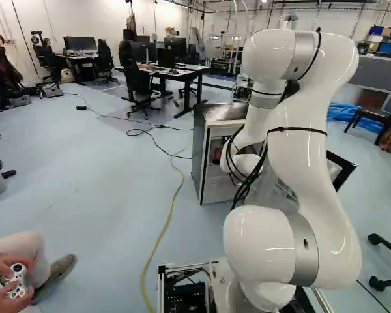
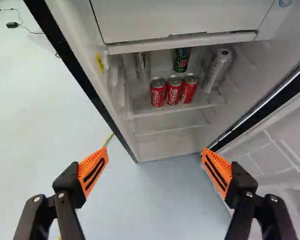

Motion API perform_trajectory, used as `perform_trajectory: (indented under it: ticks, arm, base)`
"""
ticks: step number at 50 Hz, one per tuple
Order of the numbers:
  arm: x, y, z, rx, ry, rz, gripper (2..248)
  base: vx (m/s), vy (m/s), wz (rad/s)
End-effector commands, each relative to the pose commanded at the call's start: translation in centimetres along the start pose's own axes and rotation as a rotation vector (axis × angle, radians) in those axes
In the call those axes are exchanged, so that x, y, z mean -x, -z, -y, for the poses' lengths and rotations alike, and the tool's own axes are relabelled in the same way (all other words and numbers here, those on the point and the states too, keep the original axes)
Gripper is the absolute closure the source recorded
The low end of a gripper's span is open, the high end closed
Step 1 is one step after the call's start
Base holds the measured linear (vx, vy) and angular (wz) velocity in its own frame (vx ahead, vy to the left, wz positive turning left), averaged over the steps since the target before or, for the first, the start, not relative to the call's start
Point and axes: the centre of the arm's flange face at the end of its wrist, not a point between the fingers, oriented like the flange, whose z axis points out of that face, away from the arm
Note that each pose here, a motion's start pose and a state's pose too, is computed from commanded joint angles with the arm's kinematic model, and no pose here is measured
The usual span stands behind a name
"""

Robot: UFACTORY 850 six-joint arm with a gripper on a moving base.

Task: Grab a drink from the fridge

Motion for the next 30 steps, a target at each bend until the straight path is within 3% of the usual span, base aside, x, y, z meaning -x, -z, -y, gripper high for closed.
perform_trajectory:
  ticks: [30]
  arm:
    - [1.9,-2.9,-1.2,0.012,-0.02,-0.026,3]
  base:
    - [0.0,0.0,0.0]
